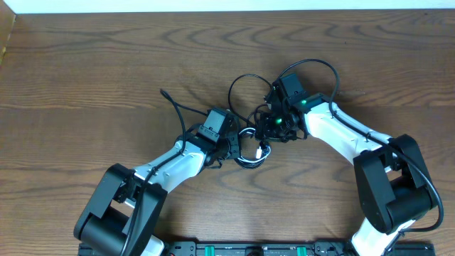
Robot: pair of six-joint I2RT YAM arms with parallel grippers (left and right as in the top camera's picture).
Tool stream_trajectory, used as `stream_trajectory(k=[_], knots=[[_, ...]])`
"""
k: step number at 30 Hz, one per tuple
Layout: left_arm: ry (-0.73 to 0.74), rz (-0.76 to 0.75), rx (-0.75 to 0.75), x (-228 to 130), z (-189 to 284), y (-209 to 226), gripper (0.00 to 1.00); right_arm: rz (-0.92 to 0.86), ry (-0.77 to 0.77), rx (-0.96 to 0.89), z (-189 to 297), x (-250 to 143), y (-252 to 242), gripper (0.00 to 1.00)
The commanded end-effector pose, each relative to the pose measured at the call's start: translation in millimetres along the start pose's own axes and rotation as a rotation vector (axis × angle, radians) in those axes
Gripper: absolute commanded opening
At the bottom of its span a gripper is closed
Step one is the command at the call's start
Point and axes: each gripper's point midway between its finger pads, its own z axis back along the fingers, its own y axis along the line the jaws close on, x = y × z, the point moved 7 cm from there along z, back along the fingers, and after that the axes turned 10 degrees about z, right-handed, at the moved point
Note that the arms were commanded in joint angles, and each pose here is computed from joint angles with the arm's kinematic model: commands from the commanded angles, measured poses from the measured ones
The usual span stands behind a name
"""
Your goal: Untangle cables
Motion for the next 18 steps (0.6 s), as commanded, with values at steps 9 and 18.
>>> stream_trajectory(k=[9, 18], knots=[[0.028, 0.009, 0.084, -9.9, -10.6, 19.9, 0.08, -0.030, 0.008, 0.067, 1.9, -2.3, 13.7, 0.22], [0.028, 0.009, 0.084, -9.9, -10.6, 19.9, 0.08, 0.003, 0.018, 0.073, -1.5, -5.8, 21.5, 0.27]])
